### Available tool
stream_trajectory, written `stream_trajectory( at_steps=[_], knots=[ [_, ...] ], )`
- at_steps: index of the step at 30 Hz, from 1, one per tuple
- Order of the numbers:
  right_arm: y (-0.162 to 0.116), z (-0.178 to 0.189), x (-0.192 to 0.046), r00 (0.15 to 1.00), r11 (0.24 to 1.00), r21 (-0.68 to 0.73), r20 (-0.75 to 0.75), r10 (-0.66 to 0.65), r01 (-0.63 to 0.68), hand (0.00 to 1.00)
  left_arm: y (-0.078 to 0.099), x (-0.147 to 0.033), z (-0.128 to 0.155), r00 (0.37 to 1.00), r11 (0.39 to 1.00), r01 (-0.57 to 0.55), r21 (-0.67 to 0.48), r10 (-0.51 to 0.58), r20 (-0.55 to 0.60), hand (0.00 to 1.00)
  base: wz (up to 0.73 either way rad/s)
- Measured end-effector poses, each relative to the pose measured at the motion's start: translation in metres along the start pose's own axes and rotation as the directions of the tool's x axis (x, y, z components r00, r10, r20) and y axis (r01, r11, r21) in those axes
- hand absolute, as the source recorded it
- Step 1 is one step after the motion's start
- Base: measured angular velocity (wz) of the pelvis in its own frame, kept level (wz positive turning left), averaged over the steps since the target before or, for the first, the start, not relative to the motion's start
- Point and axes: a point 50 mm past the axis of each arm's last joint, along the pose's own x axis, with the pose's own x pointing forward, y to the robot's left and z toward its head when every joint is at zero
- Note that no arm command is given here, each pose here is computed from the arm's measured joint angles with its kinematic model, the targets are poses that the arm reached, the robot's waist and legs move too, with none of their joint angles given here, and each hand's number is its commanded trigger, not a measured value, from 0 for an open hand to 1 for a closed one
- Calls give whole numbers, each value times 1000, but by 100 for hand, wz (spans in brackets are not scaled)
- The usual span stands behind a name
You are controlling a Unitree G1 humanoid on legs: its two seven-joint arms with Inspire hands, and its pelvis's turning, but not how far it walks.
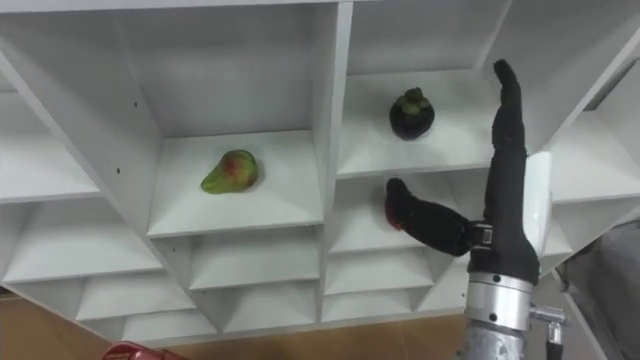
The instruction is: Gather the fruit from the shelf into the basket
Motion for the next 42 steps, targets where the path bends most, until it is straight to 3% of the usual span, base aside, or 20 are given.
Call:
stream_trajectory(
  at_steps=[11, 17, 24, 29, 42],
  knots=[
    [14, 4, -6, 996, 995, 36, 5, 92, -92, 0, -6, 5, 17, 999, 997, 28, 77, -31, 40, 100, -4],
    [15, 5, -5, 995, 994, 40, 11, 97, -97, 0, -4, 9, 31, 997, 997, 23, 75, -29, 78, 100, -2],
    [16, 4, -3, 992, 991, 46, 12, 124, -124, 0, -6, 9, 28, 997, 998, 47, 35, -49, 62, 100, 0],
    [14, 7, 10, 996, 990, 104, 23, 91, -93, 0, -7, 7, 18, 998, 997, 67, 34, -67, 17, 100, 1],
    [-5, 0, 33, 999, 987, 158, -4, 37, -35, 0, 2, 4, 16, 997, 998, 60, 27, -61, 38, 100, 7]
  ],
)
